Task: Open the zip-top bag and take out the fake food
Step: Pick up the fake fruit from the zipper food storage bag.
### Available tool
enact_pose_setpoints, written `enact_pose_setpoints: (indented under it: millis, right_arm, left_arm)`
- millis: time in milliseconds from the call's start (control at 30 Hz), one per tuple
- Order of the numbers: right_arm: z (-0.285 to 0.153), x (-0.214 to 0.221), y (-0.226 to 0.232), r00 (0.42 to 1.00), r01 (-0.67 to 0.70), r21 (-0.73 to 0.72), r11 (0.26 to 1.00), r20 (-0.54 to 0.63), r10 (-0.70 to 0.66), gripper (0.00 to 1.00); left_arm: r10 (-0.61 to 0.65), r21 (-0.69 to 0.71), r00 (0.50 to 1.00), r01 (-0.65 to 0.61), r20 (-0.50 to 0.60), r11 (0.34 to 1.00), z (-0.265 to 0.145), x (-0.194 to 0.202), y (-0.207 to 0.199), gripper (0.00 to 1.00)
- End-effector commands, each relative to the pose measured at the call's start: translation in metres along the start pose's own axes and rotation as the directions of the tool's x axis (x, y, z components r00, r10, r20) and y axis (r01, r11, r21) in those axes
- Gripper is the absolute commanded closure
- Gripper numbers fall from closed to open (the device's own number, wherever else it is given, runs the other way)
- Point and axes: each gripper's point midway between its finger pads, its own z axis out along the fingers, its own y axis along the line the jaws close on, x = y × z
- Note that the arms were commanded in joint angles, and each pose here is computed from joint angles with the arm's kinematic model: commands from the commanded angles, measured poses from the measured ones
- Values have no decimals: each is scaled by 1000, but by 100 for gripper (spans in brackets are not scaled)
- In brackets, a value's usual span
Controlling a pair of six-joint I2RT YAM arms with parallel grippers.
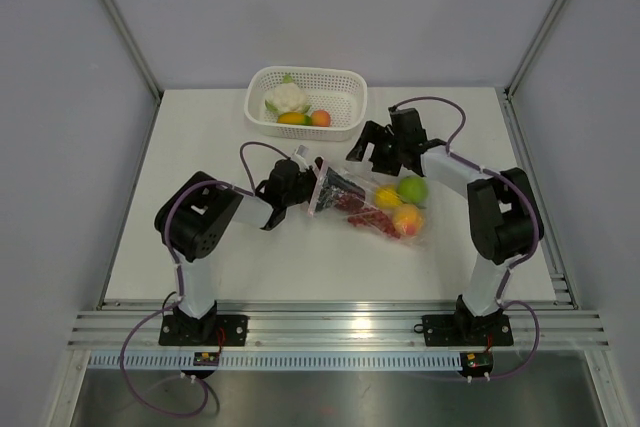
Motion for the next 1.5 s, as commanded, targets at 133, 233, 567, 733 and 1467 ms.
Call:
enact_pose_setpoints:
  millis: [133,233,567,733,1467]
  right_arm:
    - [-77,-33,33,982,121,1,993,147,-120,1]
    - [-94,-25,29,986,76,68,995,143,-85,1]
    - [-153,-11,13,967,-201,240,950,206,152,0]
    - [-158,18,2,953,-300,295,907,138,270,0]
    - [-112,46,-14,802,-596,300,745,170,573,1]
  left_arm:
    - [40,33,999,-39,-25,999,-8,-2,-20,35]
    - [39,34,999,-38,-18,999,-8,-4,-20,36]
    - [41,32,999,-40,-22,999,-7,-5,-14,37]
    - [36,36,999,-35,-16,999,-7,-7,-15,37]
    - [11,73,1000,-10,-11,997,-8,-5,-16,41]
